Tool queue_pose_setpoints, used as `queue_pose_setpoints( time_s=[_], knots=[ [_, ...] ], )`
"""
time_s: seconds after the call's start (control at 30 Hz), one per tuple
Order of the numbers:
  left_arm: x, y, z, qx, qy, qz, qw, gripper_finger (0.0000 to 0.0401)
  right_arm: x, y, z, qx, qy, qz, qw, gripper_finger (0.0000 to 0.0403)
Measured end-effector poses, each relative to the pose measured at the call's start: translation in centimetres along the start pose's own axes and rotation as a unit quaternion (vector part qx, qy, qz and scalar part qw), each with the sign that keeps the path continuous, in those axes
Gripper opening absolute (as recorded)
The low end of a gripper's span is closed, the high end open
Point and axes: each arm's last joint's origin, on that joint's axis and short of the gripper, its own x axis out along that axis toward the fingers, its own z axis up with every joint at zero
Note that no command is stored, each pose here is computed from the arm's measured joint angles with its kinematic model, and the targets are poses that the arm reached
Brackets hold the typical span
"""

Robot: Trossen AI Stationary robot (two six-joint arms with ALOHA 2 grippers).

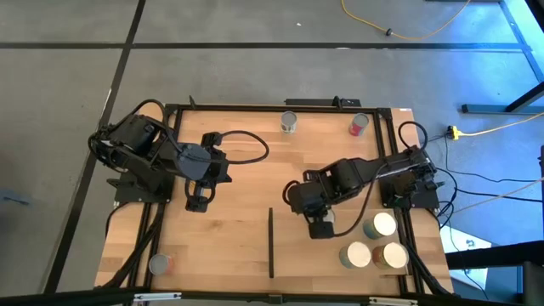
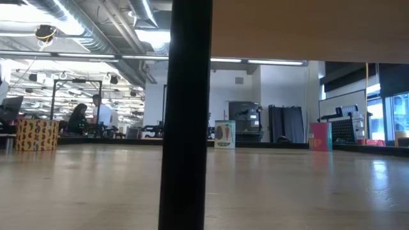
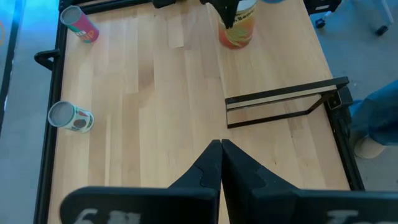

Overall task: Pick and place cans onto a shelf
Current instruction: Put the canned green beans on the shelf

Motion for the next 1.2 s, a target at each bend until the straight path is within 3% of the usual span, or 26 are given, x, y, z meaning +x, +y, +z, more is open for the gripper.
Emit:
queue_pose_setpoints(
  time_s=[0.27, 0.57, 0.73, 0.87, 1.2],
  knots=[
    [0.0, 0.0, 0.0, 0.0, 0.0, 0.0, 1.0, 0.0, 0.0, 0.5, -1.1, 0.012, 0.046, -0.01, 0.999, 0.0006],
    [0.0, 0.0, 0.0, 0.0, 0.0, 0.0, 1.0, 0.0, -0.2, 1.2, -1.4, 0.014, 0.05, 0.003, 0.999, 0.0006],
    [0.0, 0.0, 0.0, 0.0, 0.0, 0.0, 1.0, 0.0, -0.2, 1.6, -0.7, -0.017, 0.008, 0.004, 1.0, 0.0006],
    [0.0, 0.0, 0.0, -0.001, 0.001, -0.004, 1.0, 0.0, -0.4, 2.2, -0.2, -0.034, -0.023, 0.047, 0.998, 0.0006],
    [0.0, -0.1, 0.0, 0.0, 0.003, -0.016, 1.0, 0.0, 0.0, 3.5, -1.6, -0.028, 0.032, 0.045, 0.998, 0.0006]
  ],
)
